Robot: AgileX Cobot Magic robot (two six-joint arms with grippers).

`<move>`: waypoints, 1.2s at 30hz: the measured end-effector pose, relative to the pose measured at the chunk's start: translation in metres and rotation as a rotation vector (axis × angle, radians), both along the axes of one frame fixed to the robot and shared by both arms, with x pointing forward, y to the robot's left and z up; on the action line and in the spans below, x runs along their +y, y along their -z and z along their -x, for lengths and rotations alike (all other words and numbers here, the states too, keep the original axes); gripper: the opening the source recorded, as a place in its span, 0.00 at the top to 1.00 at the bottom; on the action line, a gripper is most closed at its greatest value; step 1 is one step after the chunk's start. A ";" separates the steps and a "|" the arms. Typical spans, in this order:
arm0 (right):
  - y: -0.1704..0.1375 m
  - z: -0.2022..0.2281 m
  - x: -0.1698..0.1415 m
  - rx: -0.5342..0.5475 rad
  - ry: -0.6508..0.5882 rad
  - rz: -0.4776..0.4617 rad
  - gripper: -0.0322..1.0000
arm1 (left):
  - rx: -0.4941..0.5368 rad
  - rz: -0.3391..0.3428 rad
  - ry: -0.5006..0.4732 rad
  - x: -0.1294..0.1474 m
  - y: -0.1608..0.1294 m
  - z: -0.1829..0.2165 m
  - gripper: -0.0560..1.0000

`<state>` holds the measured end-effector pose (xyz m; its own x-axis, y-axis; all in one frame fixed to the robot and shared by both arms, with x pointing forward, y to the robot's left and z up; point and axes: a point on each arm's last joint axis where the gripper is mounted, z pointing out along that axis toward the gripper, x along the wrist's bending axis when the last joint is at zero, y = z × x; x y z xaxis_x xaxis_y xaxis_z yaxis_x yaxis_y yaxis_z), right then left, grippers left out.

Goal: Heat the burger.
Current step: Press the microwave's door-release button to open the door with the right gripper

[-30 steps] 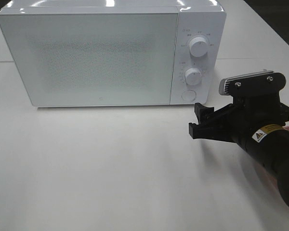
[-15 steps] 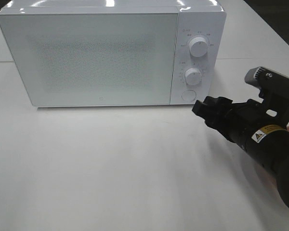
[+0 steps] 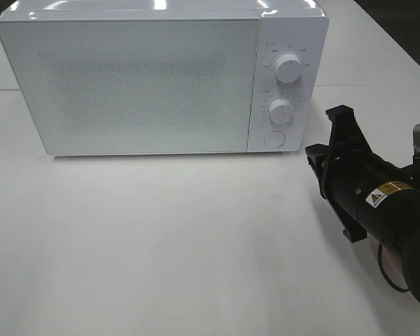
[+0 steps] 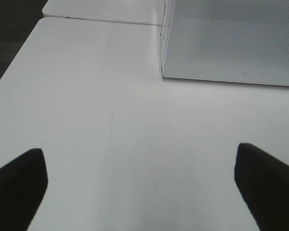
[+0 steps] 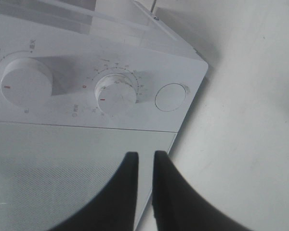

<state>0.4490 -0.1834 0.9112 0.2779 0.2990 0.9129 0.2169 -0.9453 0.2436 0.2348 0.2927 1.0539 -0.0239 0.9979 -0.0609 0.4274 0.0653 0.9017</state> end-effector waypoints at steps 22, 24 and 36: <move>0.020 -0.008 0.003 0.101 0.124 -0.164 0.96 | 0.000 0.000 0.000 0.000 0.000 0.000 0.02; 0.023 -0.012 0.007 0.102 0.124 -0.164 0.96 | 0.000 0.000 0.000 0.000 0.000 0.000 0.02; 0.041 -0.044 0.029 0.106 0.143 -0.206 0.96 | 0.000 0.000 0.000 0.000 0.000 0.000 0.02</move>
<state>0.4929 -0.1546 0.8702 0.4016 0.0603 0.9138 0.0913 -0.9955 0.0256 0.2348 0.2927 1.0539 -0.0239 0.9979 -0.0609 0.4274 0.0653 0.9017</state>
